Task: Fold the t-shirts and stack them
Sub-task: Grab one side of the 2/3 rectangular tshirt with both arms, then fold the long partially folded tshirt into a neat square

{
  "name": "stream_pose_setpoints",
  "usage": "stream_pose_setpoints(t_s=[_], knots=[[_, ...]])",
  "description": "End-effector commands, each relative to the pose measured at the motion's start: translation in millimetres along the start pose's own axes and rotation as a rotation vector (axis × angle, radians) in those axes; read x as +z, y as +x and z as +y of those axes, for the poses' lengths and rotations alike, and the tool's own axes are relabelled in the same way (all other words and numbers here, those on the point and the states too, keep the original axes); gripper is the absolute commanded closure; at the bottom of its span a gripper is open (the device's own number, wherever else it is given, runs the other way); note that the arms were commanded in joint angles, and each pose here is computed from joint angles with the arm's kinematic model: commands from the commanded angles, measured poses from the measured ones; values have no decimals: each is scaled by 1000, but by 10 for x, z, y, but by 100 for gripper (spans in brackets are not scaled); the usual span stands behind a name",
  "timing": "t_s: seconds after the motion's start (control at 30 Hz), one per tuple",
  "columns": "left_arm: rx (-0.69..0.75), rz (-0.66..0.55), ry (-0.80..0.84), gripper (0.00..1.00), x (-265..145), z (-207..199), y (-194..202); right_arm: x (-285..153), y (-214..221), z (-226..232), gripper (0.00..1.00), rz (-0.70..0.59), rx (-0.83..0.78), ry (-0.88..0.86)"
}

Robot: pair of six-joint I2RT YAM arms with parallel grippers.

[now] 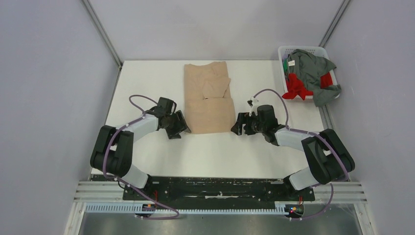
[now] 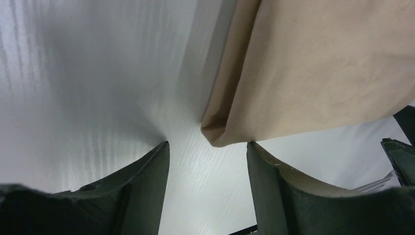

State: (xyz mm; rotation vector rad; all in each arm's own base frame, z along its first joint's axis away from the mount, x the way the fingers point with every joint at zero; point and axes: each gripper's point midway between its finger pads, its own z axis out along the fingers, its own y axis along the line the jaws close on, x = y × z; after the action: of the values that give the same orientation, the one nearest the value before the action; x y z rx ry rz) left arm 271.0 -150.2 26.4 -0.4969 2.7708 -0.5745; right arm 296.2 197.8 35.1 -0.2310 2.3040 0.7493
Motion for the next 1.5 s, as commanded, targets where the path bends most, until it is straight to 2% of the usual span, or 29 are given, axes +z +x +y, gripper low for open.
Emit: stream_pose_setpoints(t_s=[0.0, 0.1, 0.3, 0.47, 0.53, 0.6, 0.63, 0.67, 0.8, 0.9, 1.03, 1.17, 1.3, 1.4, 1.47], knots=[[-19, 14, 106, 37, 102, -229, -19, 46, -31, 56, 24, -18, 21, -29], [-25, 23, 86, 44, 172, -191, -16, 75, 14, 43, 28, -11, 32, -29], [-33, 47, 60, 67, 316, -134, -12, 152, 74, 60, 38, 0, 46, -46], [-33, 61, 31, 85, 402, -82, -14, 249, 123, 72, 51, 16, 76, -57], [-31, 52, 8, 97, 411, -39, -33, 268, 131, 65, 62, 17, 77, -53], [-21, 43, -3, 98, 404, -23, -49, 297, 130, 56, 80, 17, 69, -52], [-22, 37, -11, 98, 388, -13, -56, 306, 144, 54, 93, 27, 67, -52], [-22, 30, -19, 98, 352, -5, -60, 303, 160, 81, 100, 41, 69, -66], [19, -45, -81, 98, 104, 82, -29, 116, 227, 229, 100, 62, 9, -91], [33, -63, -81, 98, -89, 125, 165, -140, 287, 350, 100, 62, -56, -117], [20, -59, -109, 98, -398, 231, 583, -513, 838, 512, 100, 184, -119, -154], [21, -58, -35, 98, -737, 158, 959, -866, 1155, 728, 100, 236, -112, -259], [14, -62, 74, 98, -1068, 12, 1069, -1114, 780, 970, 100, 115, -187, -322], [43, -108, 143, 98, -1267, -152, 983, -1202, 456, 1089, 100, 9, -234, -330], [57, -147, 144, 98, -1346, -216, 881, -1165, 334, 1064, 100, -16, -252, -304]])
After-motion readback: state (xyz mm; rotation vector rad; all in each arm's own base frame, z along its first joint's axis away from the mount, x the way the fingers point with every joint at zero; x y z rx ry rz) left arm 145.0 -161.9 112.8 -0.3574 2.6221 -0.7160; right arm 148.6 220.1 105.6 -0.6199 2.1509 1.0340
